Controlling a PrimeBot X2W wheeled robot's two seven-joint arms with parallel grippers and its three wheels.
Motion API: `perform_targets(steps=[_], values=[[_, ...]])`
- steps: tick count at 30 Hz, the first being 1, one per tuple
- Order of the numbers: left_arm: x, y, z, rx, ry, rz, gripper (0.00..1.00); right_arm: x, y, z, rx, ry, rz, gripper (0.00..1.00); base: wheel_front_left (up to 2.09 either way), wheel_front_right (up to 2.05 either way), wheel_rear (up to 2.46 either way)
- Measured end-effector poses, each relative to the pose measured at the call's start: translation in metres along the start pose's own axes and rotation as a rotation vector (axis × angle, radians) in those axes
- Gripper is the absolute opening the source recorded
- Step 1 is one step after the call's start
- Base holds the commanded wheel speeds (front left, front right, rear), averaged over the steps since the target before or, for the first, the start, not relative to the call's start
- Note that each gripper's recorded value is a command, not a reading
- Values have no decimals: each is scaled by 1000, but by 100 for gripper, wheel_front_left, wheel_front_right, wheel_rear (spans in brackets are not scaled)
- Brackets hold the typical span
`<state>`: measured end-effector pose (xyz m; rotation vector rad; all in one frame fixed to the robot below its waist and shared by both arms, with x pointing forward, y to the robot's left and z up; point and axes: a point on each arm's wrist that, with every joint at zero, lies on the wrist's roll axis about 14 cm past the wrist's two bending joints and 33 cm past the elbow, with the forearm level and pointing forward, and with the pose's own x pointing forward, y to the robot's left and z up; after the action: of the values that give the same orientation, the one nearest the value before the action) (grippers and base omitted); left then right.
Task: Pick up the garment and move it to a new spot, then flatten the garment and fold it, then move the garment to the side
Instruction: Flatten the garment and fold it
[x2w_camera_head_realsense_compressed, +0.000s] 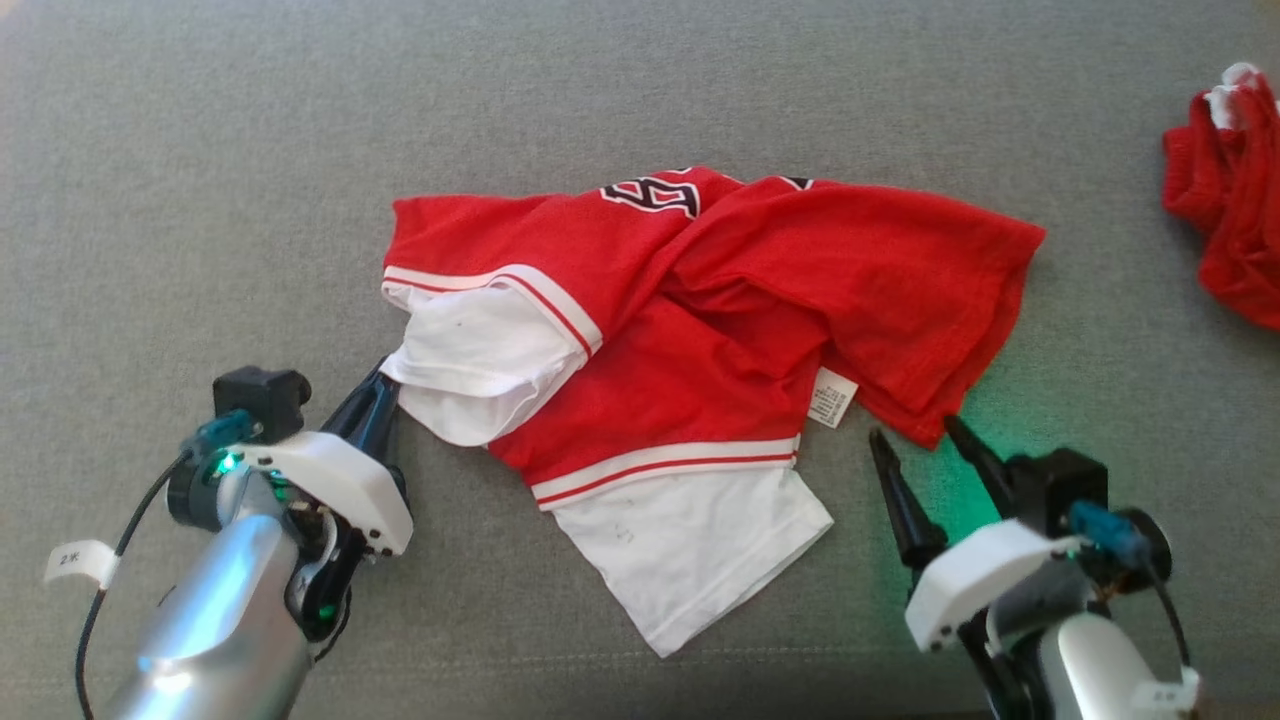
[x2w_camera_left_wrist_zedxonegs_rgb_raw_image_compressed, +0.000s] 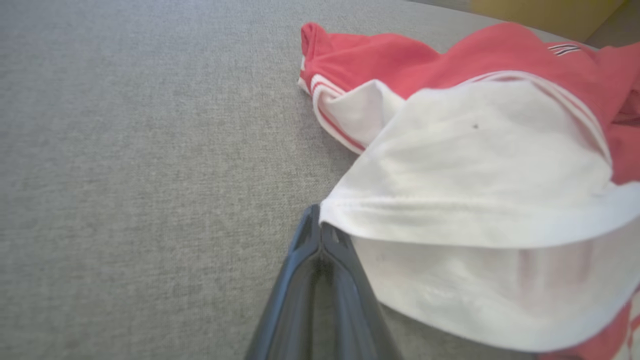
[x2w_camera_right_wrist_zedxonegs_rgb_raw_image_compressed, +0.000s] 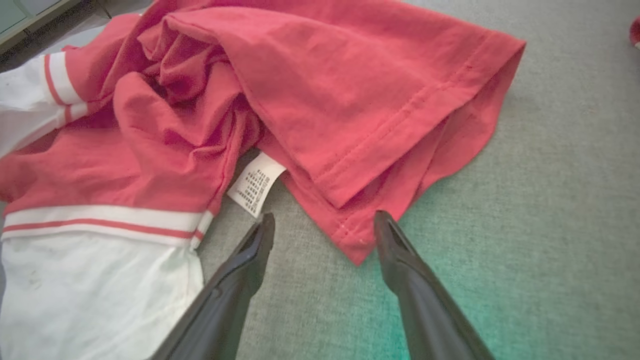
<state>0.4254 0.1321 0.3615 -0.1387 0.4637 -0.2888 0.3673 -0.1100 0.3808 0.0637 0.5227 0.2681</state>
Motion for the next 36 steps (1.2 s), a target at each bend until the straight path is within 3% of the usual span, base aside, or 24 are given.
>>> perform_targets(steps=[14,15,17,20,22,24,29,36], values=[[3,5,0,-8,-13,10,0,28,-6,9,38,-48,6,100,0,0,0],[3,5,0,-8,-12,11,0,29,-7,11,39,-56,3,89,0,0,0],[3,5,0,-9,-15,11,0,31,-9,15,45,-76,0,46,0,0,0],[4,5,-1,-10,-14,10,0,32,-11,19,49,-93,-5,24,0,0,0],[4,5,-2,-10,-13,10,0,32,-14,21,50,-102,-12,22,0,0,0],[4,5,-1,-10,-16,10,0,31,-15,34,43,-153,-17,0,0,0,0],[5,7,17,-3,-67,27,0,24,-26,60,8,-238,-50,0,0,0,0],[-5,-7,120,79,-382,16,0,7,-37,110,-104,-385,-101,0,0,0,0]])
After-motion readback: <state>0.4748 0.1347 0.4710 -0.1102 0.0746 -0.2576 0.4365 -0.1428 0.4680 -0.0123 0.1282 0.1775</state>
